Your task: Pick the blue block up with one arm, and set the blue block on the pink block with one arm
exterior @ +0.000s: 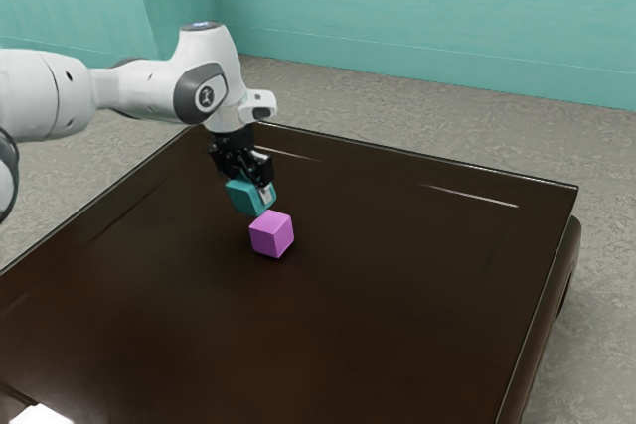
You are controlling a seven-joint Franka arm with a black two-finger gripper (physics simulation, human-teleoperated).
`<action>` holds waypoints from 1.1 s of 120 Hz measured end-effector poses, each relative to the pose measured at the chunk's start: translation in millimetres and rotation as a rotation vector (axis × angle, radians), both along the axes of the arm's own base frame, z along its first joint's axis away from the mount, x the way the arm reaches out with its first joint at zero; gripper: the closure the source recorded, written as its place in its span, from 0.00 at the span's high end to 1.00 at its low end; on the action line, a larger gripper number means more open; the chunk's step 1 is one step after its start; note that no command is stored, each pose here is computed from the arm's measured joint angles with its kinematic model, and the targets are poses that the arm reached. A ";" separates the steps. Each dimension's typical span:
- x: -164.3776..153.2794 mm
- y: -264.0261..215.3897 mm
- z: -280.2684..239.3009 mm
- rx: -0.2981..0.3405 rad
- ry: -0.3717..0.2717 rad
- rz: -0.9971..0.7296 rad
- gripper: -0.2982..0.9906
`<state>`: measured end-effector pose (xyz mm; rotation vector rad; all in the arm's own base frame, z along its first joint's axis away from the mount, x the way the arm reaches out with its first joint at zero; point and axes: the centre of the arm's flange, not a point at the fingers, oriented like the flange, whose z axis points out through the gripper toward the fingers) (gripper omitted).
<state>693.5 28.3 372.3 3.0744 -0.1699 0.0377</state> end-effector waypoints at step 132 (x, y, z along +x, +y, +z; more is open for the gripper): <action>-66.7 -10.7 204.9 0.144 -0.094 -0.031 0.76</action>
